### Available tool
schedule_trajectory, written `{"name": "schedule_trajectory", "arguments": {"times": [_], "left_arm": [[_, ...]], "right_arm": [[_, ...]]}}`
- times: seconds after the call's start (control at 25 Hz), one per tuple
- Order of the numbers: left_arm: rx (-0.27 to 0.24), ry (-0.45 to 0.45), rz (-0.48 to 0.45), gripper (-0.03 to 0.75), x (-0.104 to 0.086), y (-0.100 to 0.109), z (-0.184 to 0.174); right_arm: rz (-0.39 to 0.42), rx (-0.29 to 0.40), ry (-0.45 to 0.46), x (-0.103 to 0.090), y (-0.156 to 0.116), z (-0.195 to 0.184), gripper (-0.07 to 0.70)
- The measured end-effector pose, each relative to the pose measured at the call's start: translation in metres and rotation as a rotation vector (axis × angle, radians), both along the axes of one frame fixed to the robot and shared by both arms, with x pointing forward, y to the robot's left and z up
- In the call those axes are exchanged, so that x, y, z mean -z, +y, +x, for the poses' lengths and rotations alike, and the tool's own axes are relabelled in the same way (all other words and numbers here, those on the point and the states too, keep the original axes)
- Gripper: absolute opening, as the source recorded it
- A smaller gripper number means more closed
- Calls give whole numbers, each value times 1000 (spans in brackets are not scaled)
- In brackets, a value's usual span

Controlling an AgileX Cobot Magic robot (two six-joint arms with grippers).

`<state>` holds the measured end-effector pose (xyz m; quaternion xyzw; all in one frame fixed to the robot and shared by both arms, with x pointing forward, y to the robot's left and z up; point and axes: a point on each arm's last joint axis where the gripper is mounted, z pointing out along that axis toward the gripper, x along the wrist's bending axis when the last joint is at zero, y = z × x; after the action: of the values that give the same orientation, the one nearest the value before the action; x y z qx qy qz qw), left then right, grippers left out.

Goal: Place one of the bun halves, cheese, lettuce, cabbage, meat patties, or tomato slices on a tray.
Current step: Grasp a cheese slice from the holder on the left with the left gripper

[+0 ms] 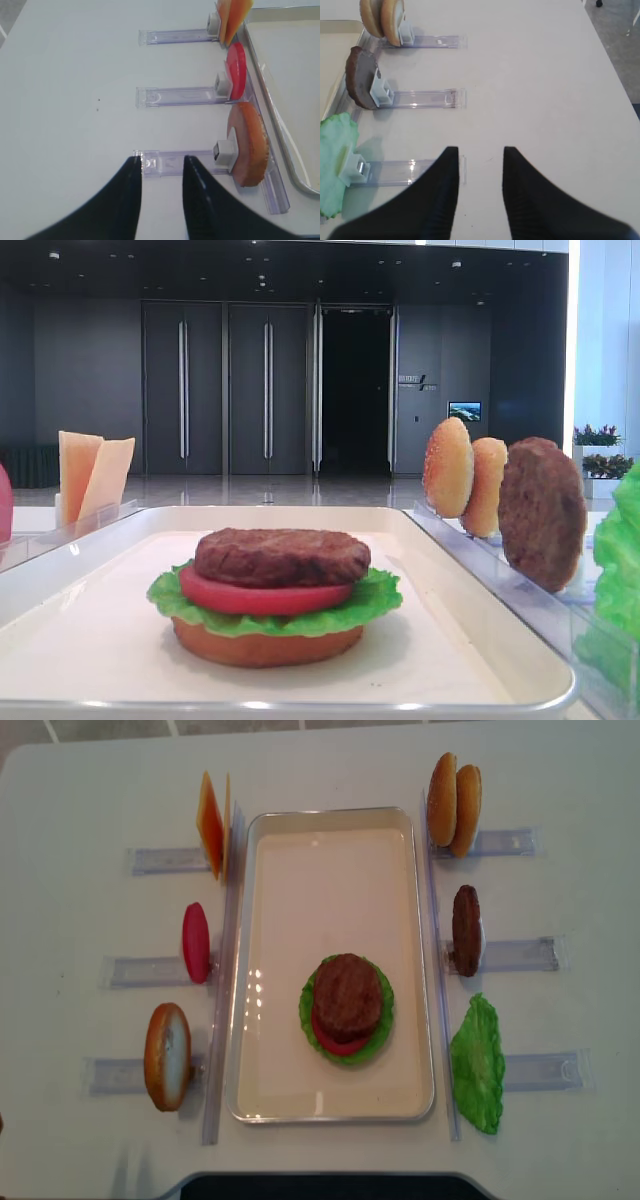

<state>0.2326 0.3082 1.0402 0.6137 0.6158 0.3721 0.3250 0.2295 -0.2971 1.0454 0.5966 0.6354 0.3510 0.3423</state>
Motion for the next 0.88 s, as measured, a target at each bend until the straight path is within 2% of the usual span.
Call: {"name": "schedule_trajectory", "arguments": {"times": [0.68, 0.88], "left_arm": [[1, 0, -2, 219, 0, 0, 0], [-27, -29, 12, 232, -9, 3, -3]], "right_arm": [[0, 0, 0, 0, 0, 0, 240], [0, 0, 0, 0, 0, 0, 240]]}}
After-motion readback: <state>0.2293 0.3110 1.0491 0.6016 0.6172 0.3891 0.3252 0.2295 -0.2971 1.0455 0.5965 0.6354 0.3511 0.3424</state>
